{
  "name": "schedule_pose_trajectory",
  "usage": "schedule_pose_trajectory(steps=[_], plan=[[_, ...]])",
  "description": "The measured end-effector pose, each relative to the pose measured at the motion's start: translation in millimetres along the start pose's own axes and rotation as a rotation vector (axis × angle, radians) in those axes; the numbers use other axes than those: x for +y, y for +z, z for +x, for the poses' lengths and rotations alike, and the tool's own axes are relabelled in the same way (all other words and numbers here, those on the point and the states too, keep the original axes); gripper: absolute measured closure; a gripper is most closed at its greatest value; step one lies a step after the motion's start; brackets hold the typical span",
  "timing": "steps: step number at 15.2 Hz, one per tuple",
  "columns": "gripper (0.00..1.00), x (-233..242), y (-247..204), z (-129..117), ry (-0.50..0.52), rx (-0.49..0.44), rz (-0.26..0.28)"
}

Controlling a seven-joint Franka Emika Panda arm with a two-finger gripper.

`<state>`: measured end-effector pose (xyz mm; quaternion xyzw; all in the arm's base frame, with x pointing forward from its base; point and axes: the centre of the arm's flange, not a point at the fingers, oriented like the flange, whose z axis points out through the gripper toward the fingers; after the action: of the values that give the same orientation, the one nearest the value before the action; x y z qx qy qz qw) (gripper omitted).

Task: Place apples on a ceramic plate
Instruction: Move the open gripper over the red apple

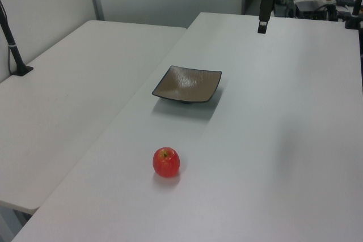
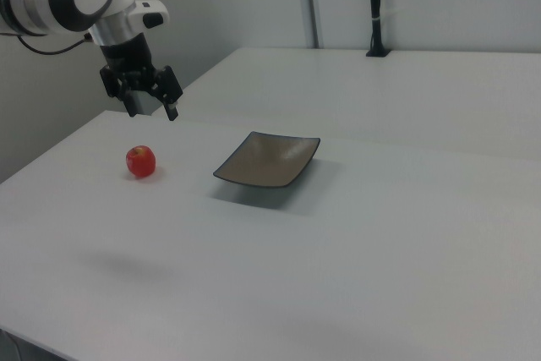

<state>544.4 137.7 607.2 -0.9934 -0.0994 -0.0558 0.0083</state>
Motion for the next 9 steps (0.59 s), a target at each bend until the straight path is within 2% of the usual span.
schedule_pose_trajectory(steps=[3, 7, 9], plan=[[0.00, -0.8, 0.0, 0.0, -0.001, 0.000, 0.001], [0.00, -16.8, -4.3, -1.0, -0.013, 0.004, 0.055], [0.00, -34.9, -13.7, 0.4, -0.018, 0.022, 0.062]])
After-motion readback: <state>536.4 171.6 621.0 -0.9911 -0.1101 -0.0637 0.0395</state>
